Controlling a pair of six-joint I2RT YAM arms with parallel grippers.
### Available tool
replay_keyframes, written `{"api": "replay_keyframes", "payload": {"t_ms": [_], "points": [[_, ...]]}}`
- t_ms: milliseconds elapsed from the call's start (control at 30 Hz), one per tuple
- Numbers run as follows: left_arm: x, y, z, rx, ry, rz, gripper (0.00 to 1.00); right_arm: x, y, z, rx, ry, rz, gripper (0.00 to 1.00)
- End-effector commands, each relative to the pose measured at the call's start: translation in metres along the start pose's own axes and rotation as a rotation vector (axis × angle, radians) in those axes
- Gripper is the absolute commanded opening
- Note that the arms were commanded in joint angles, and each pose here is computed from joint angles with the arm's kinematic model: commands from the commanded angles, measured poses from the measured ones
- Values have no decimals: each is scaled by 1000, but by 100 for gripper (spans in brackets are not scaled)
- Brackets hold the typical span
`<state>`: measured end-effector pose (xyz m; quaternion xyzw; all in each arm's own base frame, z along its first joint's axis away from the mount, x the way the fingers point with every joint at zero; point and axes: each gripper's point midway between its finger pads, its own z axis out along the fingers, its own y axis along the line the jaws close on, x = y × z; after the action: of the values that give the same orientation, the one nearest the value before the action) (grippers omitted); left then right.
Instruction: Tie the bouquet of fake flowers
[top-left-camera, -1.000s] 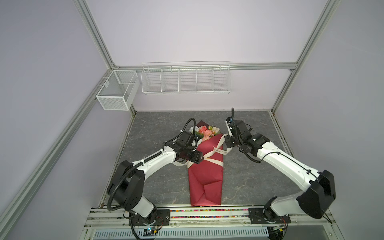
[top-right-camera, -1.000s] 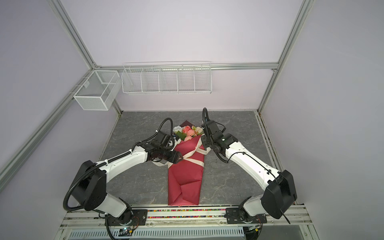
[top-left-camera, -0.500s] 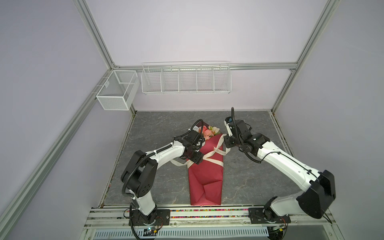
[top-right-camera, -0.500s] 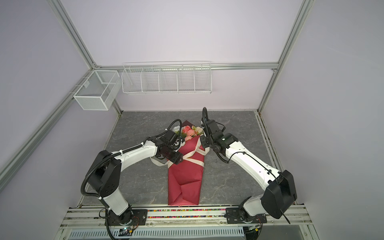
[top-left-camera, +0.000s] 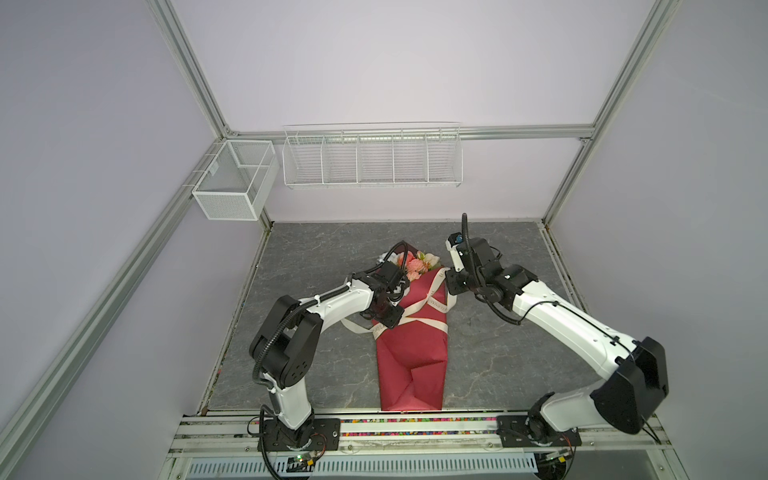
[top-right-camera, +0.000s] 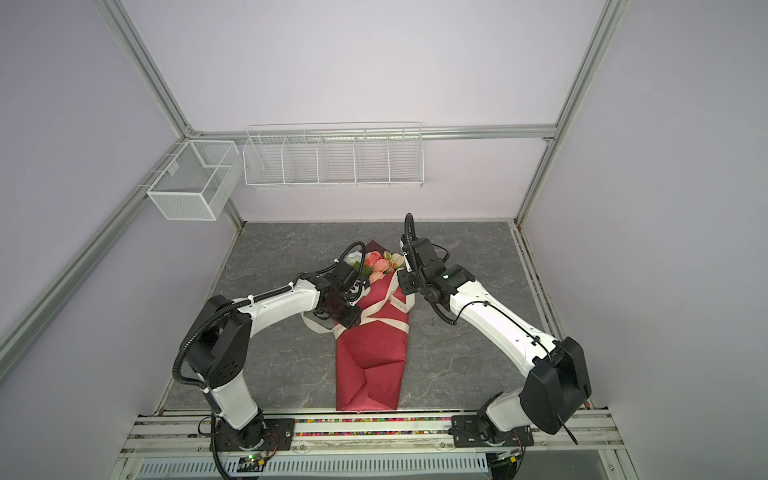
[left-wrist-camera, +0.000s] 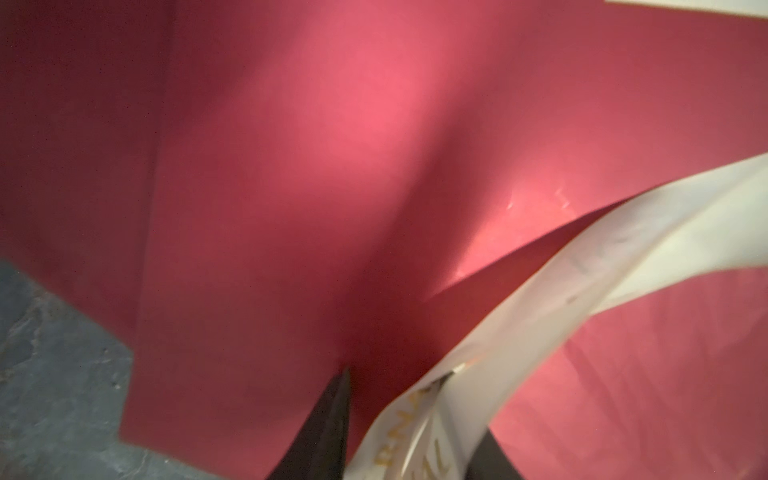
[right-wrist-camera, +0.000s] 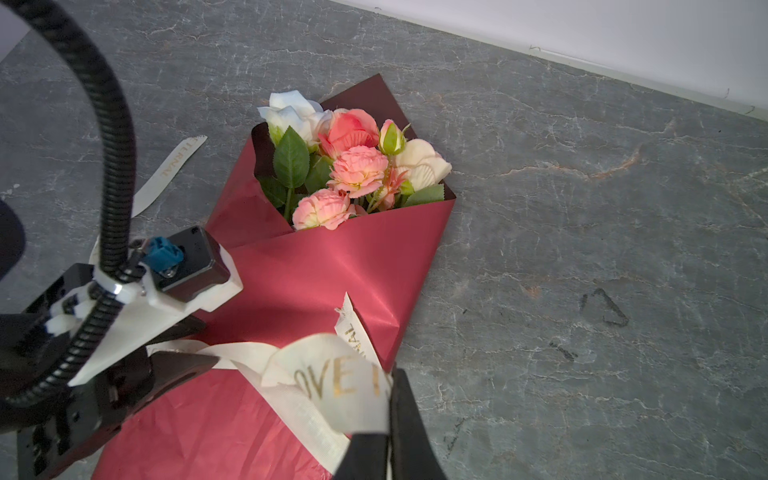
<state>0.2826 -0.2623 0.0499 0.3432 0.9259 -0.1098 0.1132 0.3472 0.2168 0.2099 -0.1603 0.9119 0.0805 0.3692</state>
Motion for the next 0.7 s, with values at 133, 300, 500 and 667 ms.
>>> {"api": "replay_keyframes", "payload": {"t_ms": [133,300,500,667], "points": [[-5,-5,-18,14,-36,-15,8,-6,14,10,-94,2,65,8],[-3,-10,-28,37,-71,-32,0,-12,27,16,-168,-4,101,9],[1,-14,-33,60,-103,-53,0,-12,36,29,-207,26,124,9],[1,-16,-41,69,-156,-78,0,-9,41,41,-244,42,154,9]]}}
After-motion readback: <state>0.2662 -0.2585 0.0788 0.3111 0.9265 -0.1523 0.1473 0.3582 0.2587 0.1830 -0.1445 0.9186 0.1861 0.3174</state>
